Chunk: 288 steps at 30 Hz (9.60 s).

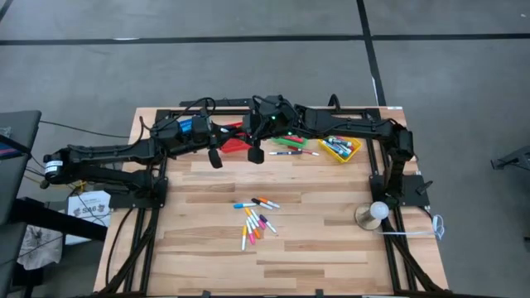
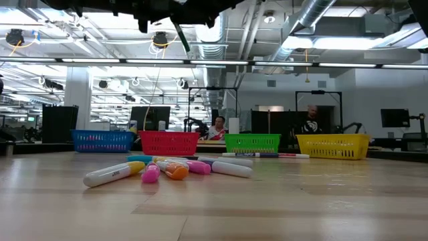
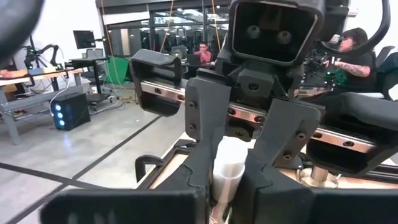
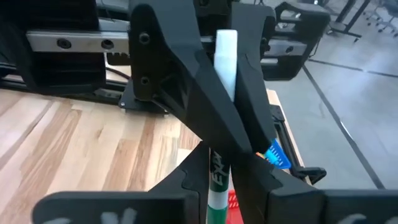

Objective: Pick & Place Markers
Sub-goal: Put the small green marker pen into the red bin

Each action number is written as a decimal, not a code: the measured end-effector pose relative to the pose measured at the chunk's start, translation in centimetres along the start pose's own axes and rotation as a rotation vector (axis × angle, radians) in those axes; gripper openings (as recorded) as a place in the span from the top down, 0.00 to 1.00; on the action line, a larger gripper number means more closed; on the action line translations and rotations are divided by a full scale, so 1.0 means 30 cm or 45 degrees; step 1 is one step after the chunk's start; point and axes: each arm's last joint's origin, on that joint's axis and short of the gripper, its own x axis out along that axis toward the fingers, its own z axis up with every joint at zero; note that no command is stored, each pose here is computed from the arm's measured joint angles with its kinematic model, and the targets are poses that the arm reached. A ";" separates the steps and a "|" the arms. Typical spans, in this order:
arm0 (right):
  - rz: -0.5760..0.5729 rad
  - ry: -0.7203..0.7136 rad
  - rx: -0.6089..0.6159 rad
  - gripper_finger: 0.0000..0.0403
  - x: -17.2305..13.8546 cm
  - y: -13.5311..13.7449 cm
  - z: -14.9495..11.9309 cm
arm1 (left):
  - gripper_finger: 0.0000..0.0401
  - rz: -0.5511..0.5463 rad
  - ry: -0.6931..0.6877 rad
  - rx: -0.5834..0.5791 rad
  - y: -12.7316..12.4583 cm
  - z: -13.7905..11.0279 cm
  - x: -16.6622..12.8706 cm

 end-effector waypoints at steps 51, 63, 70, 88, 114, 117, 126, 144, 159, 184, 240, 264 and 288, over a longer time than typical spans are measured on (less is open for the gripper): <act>0.137 0.485 0.224 0.45 0.090 0.125 -0.408 | 0.79 0.003 0.479 -0.082 0.016 -0.104 -0.052; 0.092 0.553 0.328 0.45 0.201 0.129 -0.618 | 0.77 -0.065 0.477 -0.082 -0.022 -0.101 -0.054; 0.017 0.634 0.323 0.45 0.307 0.140 -0.686 | 0.77 -0.079 0.504 -0.110 -0.037 -0.113 -0.045; -0.015 0.751 0.409 0.86 0.346 0.153 -0.747 | 0.77 -0.089 0.528 -0.123 -0.046 -0.126 -0.035; 0.075 0.659 0.340 0.97 0.252 0.165 -0.488 | 0.77 -0.096 0.525 -0.121 -0.046 -0.122 -0.042; 0.082 0.637 0.323 0.97 0.216 0.167 -0.444 | 0.77 -0.104 0.496 -0.114 -0.043 -0.106 -0.055; 0.050 0.529 0.319 0.97 0.126 0.137 -0.342 | 0.67 -0.124 0.404 -0.026 -0.032 -0.056 -0.108; 0.007 0.324 0.328 0.96 -0.029 0.107 -0.190 | 0.51 -0.036 0.312 0.209 -0.015 -0.013 -0.151; 0.009 0.184 0.324 0.96 -0.089 0.126 -0.113 | 0.51 -0.016 0.270 0.100 -0.014 -0.002 -0.149; -0.023 0.058 0.278 0.96 -0.131 0.103 -0.009 | 0.51 -0.127 -0.007 0.041 -0.021 0.064 -0.136; -0.061 -0.065 0.215 0.95 -0.129 0.093 0.020 | 0.91 -0.161 -0.160 -0.090 -0.046 0.025 0.017; -0.062 -0.065 0.231 0.86 -0.129 0.093 0.020 | 0.91 -0.172 -0.160 -0.076 -0.047 0.025 0.017; -0.032 -0.061 0.201 0.86 -0.129 0.096 0.019 | 0.91 -0.174 -0.160 -0.078 -0.044 0.025 0.017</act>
